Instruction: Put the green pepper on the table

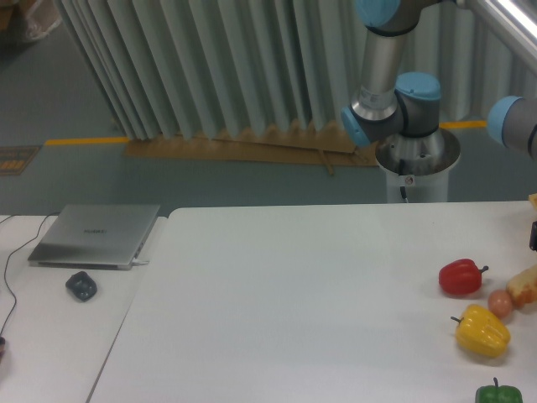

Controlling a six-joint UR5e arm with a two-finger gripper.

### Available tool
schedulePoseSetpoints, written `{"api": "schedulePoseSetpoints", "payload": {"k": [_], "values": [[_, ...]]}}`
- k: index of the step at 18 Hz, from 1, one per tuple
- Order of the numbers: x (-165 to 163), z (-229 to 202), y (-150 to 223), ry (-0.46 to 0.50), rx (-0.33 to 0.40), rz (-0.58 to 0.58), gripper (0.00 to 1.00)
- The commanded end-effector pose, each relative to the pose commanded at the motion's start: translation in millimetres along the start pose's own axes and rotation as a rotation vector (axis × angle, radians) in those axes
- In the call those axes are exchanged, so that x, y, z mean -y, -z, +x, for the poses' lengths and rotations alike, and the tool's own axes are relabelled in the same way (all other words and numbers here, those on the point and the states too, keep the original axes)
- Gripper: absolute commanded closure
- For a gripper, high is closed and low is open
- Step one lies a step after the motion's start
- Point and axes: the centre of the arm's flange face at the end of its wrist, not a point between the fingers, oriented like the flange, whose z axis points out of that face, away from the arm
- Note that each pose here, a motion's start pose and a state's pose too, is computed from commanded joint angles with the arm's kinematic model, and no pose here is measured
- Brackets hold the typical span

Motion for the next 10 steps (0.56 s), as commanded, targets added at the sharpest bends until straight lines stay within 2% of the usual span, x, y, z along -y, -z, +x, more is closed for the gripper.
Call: {"api": "schedulePoseSetpoints", "payload": {"k": [10], "values": [[0.6,5.9,1.7,-0.001,-0.005,0.000,0.00]]}}
